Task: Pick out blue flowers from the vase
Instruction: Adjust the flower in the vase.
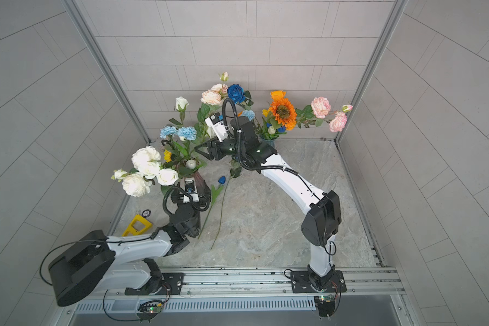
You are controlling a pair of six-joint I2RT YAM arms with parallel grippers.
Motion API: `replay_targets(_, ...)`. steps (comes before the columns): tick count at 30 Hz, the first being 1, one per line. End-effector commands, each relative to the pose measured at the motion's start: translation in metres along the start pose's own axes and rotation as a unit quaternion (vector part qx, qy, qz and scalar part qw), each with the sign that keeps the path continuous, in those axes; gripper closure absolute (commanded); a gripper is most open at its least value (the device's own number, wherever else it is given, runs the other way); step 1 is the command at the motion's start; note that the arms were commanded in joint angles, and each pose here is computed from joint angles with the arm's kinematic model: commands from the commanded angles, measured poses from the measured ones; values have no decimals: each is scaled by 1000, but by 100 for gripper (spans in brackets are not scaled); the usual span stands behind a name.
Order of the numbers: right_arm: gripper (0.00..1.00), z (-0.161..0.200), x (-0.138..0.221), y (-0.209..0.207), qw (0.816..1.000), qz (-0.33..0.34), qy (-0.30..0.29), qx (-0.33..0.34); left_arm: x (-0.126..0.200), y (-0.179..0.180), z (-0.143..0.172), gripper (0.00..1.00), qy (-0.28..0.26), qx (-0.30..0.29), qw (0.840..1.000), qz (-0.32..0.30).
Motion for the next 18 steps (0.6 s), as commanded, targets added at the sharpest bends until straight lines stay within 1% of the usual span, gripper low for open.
replay_targets(1,40,-10,18,12,1000,-4,-12,24,11,16,-7,0,24,-22,999,-16)
replay_targets(4,40,-9,22,9,1000,1,-12,24,18,27,-27,0,35,-18,999,7)
replay_targets(10,40,-8,24,8,1000,0,-10,23,20,48,-57,0,37,-15,998,-50)
replay_targets(14,40,-5,21,5,1000,2,-5,25,19,58,-69,0,28,3,995,-93)
replay_targets(18,40,-3,16,2,1000,2,4,26,13,63,-79,0,27,5,992,-127)
Point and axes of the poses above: each gripper's point midway between its finger pads, its own x axis back along the fingers, its own y axis along the line the jaws close on, z = x × y, the point moved 7 cm from there along x, back along the fingers
